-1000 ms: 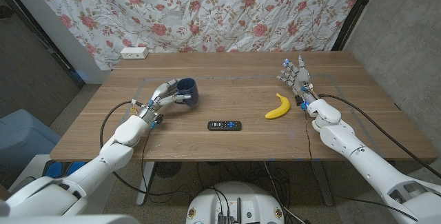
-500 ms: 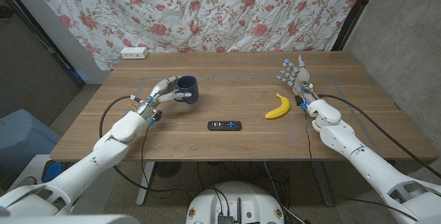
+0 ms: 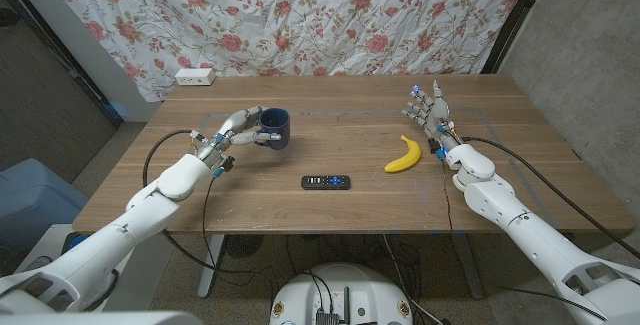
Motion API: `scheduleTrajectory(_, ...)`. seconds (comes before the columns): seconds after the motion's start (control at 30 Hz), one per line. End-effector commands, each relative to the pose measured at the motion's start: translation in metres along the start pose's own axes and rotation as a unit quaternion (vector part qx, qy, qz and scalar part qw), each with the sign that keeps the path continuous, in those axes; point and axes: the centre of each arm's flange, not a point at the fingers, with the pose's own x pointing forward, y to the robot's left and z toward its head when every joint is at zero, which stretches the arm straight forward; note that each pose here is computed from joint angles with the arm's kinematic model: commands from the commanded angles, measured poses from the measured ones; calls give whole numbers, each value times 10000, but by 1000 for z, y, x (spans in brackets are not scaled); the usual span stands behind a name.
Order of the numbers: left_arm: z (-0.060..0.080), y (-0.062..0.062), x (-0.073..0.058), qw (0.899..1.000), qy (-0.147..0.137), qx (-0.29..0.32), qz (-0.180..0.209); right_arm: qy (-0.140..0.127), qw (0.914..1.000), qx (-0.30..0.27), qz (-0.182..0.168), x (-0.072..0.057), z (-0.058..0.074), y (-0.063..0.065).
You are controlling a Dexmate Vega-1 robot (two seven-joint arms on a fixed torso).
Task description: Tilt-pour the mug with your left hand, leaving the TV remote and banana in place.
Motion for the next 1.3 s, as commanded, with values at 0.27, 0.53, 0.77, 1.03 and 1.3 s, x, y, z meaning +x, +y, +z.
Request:
scheduleTrajectory(0.27, 25, 14, 11, 9958, 145, 834, -340, -1, 10000, 0, -1, 0, 0, 0)
scheduleTrajectory(0.53, 33, 22, 24, 9907, 253, 1164, -662, -2, 10000, 0, -1, 0, 0, 0)
scheduleTrajectory(0.77, 43, 30, 28, 9869, 194, 1424, -735, -1, 10000, 0, -1, 0, 0, 0)
scheduleTrajectory(1.03, 56, 40, 29, 9790, 160, 1887, -760, -1, 10000, 0, -1, 0, 0, 0)
scheduleTrajectory(1.3, 60, 48, 26, 9766, 216, 2004, -748, -1, 10000, 0, -1, 0, 0, 0)
